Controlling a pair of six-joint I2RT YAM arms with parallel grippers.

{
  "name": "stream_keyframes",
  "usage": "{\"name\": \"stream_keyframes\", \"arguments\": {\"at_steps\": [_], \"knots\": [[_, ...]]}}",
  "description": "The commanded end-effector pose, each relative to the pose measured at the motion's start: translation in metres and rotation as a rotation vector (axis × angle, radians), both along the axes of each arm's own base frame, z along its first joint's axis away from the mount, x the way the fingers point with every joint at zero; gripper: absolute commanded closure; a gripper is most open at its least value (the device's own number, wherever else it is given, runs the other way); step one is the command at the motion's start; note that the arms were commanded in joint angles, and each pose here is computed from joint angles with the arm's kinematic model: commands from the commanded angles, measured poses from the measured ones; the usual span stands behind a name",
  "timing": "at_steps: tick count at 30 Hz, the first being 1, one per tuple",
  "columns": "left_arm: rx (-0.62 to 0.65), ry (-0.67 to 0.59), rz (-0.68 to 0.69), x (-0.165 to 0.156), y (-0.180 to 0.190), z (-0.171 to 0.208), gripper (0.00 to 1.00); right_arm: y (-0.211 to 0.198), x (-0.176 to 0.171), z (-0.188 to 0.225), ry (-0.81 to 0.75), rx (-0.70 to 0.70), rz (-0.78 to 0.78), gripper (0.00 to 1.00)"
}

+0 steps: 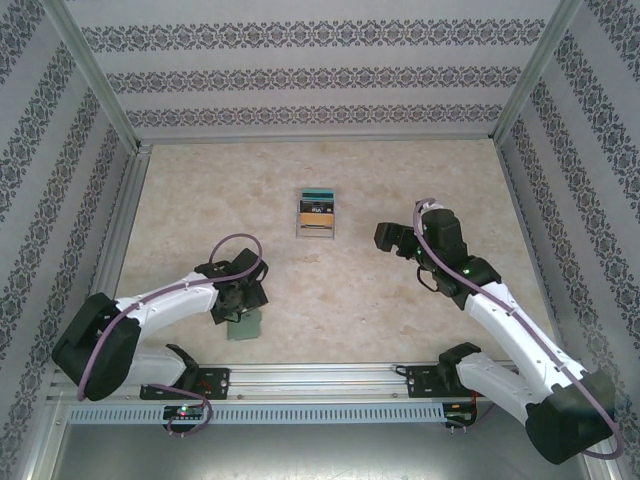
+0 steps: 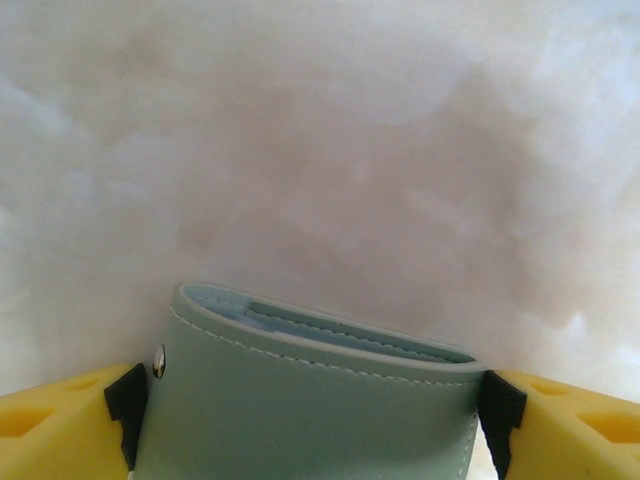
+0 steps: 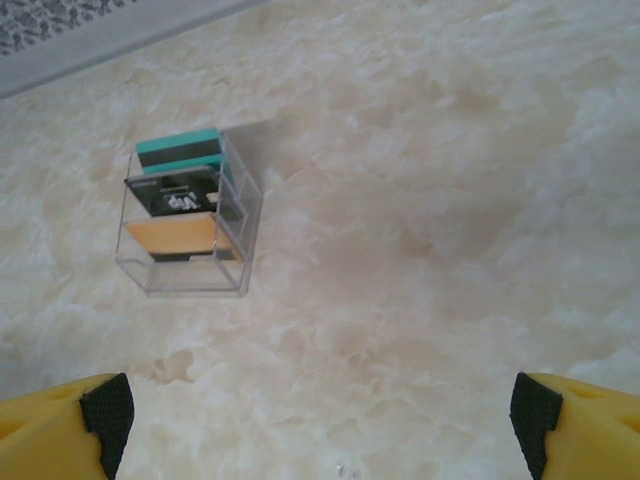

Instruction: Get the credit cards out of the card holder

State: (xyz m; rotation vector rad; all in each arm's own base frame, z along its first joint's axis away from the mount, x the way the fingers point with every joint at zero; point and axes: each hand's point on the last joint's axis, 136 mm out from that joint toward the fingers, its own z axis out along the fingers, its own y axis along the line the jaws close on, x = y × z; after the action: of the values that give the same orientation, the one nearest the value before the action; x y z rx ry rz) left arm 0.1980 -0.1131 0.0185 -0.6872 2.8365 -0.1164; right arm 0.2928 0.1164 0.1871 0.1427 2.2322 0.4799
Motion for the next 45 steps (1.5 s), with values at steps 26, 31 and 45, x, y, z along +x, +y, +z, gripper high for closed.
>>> {"name": "stream_keyframes", "arguments": {"at_steps": [26,31,45], "knots": [[-0.392,-0.047,-0.218,0.004,-0.107,0.026,0.05,0.002,-0.023,0.006,-0.011,-0.012,0.025,0.02],[-0.428,-0.063,-0.274,0.028,-0.147,0.031,0.06,0.000,-0.028,0.006,-0.006,-0.004,0.018,0.02],[-0.427,-0.053,-0.417,0.056,-0.204,0.051,0.05,-0.002,-0.035,0.005,0.004,-0.007,0.011,0.02]]}}
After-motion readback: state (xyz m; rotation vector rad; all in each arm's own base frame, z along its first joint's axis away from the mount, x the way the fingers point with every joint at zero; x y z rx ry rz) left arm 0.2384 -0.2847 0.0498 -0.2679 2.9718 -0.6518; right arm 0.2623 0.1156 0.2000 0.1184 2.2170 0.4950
